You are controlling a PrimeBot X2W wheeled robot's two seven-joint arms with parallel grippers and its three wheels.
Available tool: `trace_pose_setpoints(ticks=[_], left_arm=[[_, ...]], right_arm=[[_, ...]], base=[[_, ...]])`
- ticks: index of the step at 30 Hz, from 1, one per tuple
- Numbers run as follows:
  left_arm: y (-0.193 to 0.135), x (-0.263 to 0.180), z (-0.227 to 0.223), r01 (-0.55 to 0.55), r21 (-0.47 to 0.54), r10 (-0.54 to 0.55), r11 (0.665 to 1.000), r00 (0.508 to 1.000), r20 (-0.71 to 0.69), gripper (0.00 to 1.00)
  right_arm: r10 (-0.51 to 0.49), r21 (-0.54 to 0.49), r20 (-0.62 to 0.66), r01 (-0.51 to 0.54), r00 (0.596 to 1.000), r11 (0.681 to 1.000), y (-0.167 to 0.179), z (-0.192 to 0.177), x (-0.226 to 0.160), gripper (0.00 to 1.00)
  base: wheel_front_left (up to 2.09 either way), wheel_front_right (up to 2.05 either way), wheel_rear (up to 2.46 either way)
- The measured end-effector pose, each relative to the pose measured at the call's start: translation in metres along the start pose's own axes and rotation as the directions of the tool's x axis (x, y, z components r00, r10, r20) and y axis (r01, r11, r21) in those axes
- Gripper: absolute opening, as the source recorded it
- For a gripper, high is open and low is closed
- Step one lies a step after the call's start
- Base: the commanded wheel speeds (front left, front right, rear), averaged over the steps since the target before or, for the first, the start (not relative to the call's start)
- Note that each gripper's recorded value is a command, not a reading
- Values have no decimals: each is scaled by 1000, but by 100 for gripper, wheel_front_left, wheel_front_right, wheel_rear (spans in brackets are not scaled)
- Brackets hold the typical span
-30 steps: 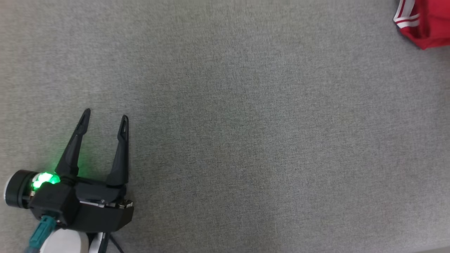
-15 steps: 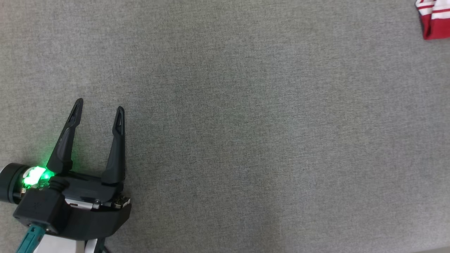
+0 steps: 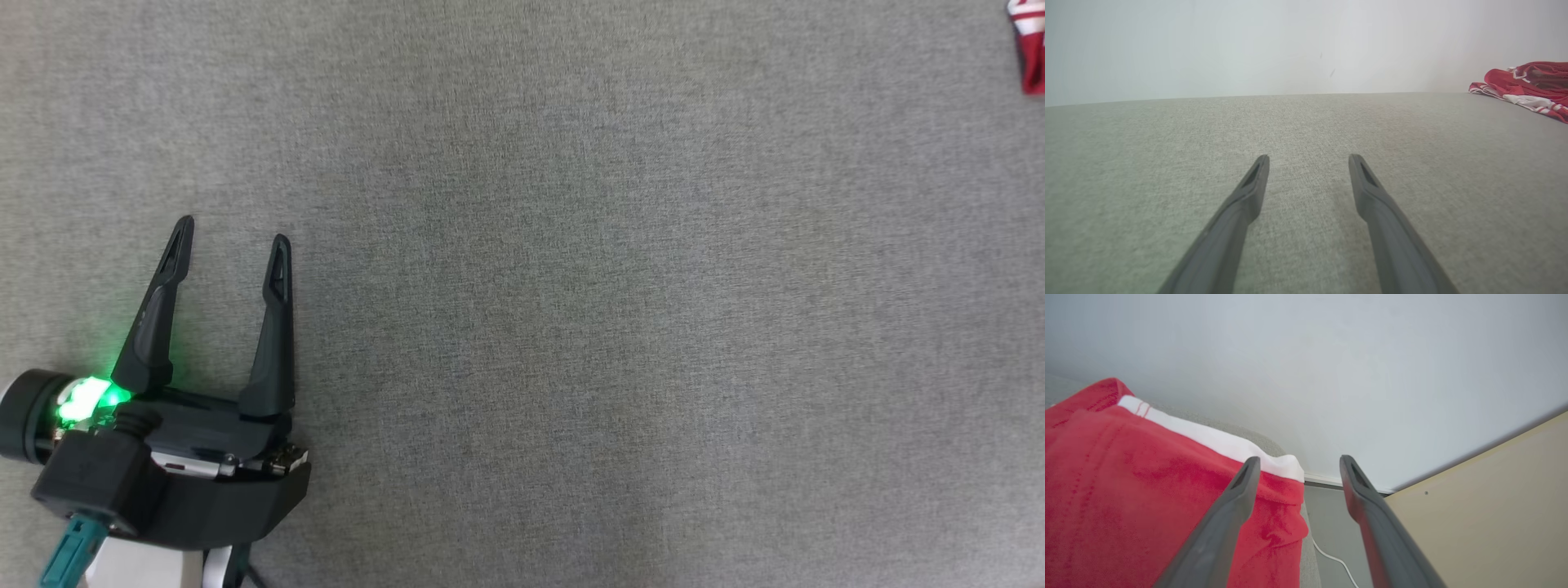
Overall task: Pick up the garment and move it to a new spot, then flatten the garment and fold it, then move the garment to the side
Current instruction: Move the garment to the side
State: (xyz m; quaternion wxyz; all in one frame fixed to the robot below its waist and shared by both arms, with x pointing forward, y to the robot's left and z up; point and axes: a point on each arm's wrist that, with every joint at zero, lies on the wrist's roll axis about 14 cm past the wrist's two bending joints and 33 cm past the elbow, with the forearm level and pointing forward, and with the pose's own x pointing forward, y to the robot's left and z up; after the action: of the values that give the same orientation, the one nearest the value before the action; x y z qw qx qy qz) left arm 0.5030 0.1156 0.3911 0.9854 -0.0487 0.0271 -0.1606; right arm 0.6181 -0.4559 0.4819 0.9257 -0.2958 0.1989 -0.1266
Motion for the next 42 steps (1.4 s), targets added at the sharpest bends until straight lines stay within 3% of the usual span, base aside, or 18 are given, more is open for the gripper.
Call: trace_pose_setpoints(ticks=[11,17,25,31,42], left_arm=[[8,-20,22,-73,-1,73,997,997,9,100],[13,-43,46,-126,-7,126,992,991,37,100],[13,-84,77,-177,-1,177,984,981,79,100],[11,-103,101,-188,13,185,982,974,131,100],[2,-120,127,-182,25,173,983,965,197,100]], right_arm=[[90,93,263,-118,961,989,44,72,-27,100],[160,156,432,-249,888,956,78,116,-72,100],[216,248,548,-403,808,881,120,121,-155,100],[202,290,601,-446,773,847,123,123,-200,100],[183,383,619,-497,764,779,135,100,-258,100]], base=[[0,0,0],[0,0,0],[0,0,0],[0,0,0],[0,0,0]])
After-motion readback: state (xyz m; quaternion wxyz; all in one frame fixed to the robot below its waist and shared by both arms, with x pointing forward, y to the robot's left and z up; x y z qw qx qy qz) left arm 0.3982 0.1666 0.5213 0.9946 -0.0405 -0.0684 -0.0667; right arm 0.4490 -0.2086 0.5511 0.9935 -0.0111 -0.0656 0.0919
